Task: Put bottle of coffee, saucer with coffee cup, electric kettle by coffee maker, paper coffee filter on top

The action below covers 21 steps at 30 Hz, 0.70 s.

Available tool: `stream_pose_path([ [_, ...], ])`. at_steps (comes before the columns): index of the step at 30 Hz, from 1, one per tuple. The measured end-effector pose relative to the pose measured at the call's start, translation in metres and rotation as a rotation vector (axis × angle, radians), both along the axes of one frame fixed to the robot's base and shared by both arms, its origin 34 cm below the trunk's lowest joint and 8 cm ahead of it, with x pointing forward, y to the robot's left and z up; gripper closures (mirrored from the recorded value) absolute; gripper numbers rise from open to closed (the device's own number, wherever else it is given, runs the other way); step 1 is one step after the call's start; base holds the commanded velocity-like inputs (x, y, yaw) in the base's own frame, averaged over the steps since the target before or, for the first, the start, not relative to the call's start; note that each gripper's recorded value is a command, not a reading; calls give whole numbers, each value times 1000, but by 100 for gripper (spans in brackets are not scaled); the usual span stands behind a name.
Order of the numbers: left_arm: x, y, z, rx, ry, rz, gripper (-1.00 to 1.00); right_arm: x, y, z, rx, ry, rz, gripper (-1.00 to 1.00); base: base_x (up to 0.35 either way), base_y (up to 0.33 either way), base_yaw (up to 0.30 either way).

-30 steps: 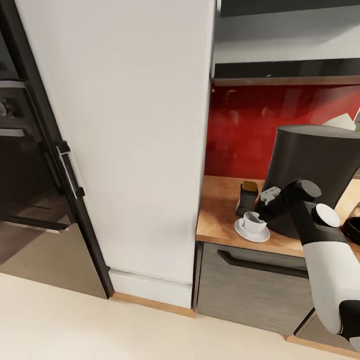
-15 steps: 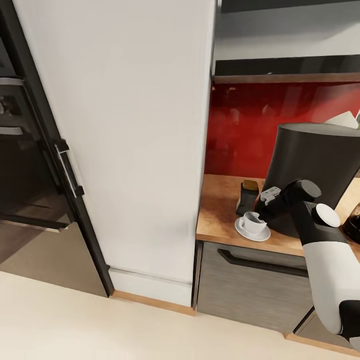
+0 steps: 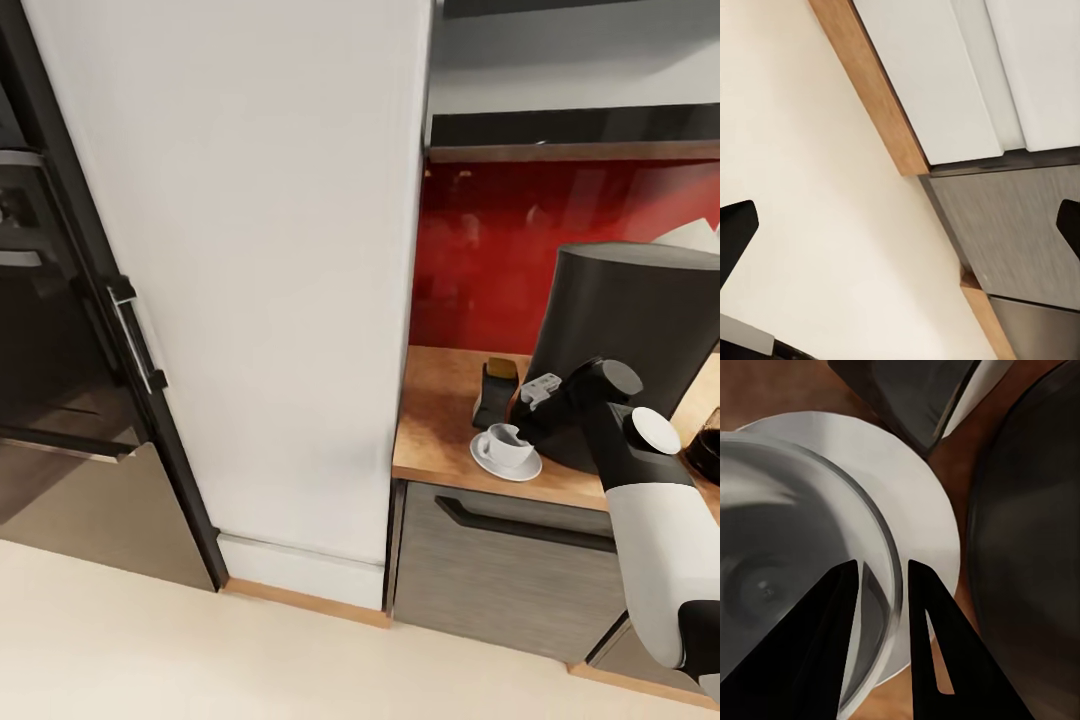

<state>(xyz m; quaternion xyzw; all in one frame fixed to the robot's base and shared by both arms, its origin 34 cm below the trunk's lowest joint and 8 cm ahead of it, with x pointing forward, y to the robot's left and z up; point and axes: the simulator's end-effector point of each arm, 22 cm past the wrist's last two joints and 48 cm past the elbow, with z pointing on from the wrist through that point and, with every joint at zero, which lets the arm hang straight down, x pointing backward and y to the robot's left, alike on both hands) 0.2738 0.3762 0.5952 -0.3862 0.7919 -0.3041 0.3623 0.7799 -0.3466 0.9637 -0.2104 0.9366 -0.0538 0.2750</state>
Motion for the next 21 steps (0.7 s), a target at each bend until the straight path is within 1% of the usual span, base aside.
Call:
stream_pose_path([
  [21,-2,0,-1,1,9,0,-100,1,0,-6,0,8,0,100,0,0,0],
])
